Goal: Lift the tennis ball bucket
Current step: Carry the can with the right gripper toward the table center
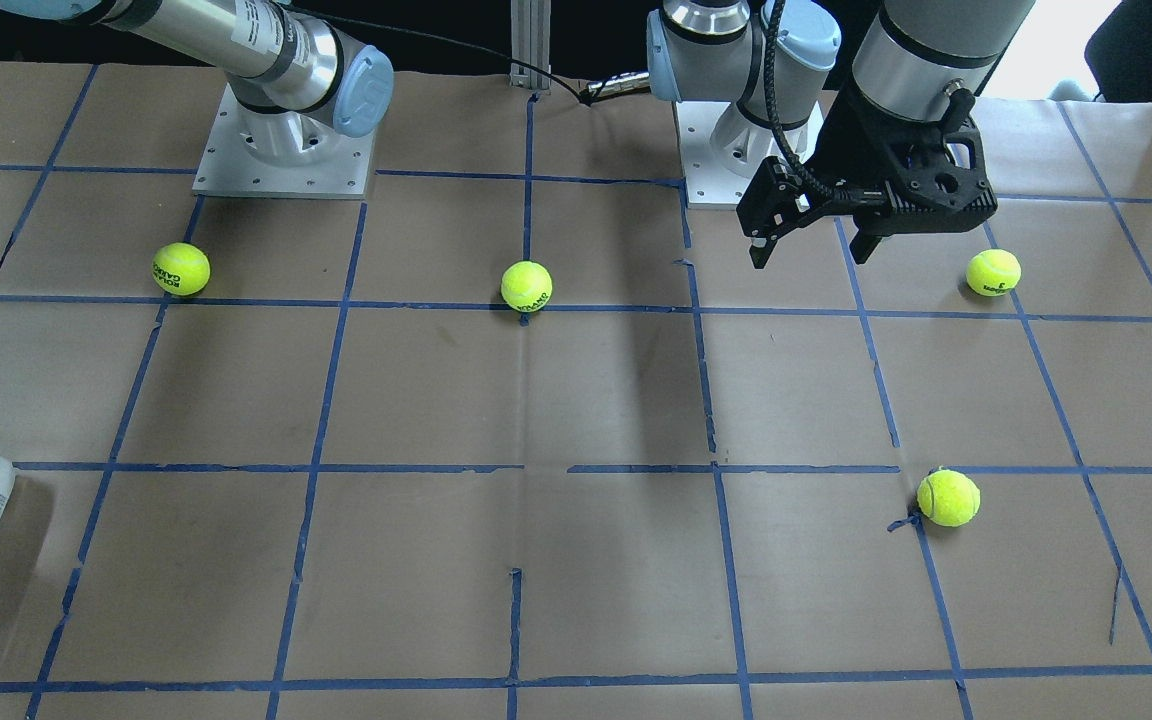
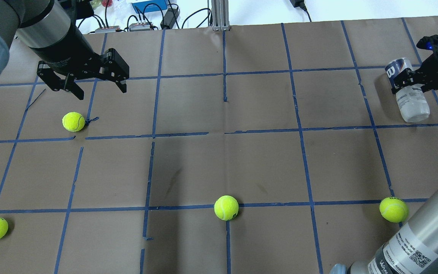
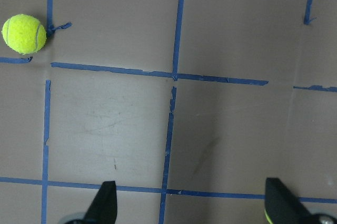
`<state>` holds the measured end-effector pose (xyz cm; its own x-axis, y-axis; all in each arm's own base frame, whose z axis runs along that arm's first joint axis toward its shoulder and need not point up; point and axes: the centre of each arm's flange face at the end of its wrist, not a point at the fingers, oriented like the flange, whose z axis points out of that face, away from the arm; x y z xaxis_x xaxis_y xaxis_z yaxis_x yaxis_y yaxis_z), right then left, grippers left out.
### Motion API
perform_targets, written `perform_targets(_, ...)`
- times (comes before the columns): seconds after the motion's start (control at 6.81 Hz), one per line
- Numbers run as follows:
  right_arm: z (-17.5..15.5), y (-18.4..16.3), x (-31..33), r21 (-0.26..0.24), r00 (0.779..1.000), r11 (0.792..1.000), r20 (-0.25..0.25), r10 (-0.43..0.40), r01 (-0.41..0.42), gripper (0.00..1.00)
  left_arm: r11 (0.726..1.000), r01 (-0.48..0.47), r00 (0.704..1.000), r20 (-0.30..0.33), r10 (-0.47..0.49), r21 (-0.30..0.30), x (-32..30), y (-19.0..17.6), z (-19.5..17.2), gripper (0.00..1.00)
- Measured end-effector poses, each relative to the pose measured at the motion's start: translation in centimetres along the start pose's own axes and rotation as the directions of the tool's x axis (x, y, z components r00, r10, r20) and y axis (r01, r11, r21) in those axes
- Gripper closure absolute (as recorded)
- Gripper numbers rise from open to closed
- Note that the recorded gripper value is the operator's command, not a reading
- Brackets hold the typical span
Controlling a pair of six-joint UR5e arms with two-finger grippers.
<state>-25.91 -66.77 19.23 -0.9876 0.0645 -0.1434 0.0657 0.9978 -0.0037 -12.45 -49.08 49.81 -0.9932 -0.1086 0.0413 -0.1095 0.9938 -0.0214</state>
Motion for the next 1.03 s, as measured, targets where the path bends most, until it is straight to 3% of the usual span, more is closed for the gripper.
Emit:
perform_targets(0.29,-1.8,-0.6,-2.1,0.027,0.999,0.998,-0.012,-0.053,0.054,0.53,1.0,0.0,1.0,0.0,0.0,-0.001,0.0,0.0,0.0,0.0)
perform_targets(0.44,-3.6,-1.4,-6.2,0.05,0.991,0.99,-0.035,-0.13,0.132,0.54,1.0,0.0,1.0,0.0,0.0,0.0,0.0,0.0,0.0,0.0)
perform_targets(0.59,-5.7,-2.2,-12.8,0.074,0.972,0.97,-0.063,-0.228,0.232,0.54,1.0,0.0,1.0,0.0,0.0,0.002,0.0,0.0,0.0,0.0)
perform_targets(0.73,-6.6,-2.5,-20.3,0.079,0.93,0.928,-0.078,-0.358,0.364,0.54,1.0,0.0,1.0,0.0,0.0,0.004,0.0,0.0,0.0,0.0)
perform_targets(0.88,-6.5,-2.2,-28.3,0.081,0.842,0.839,-0.096,-0.531,0.538,0.54,1.0,0.0,1.0,0.0,0.0,0.006,0.0,0.0,-0.1,0.0)
perform_targets(1.03,-5.8,-1.3,-36.0,0.09,0.712,0.707,-0.117,-0.692,0.702,0.54,1.0,0.0,1.0,-0.001,0.0,0.007,0.0,-0.1,-0.1,0.0)
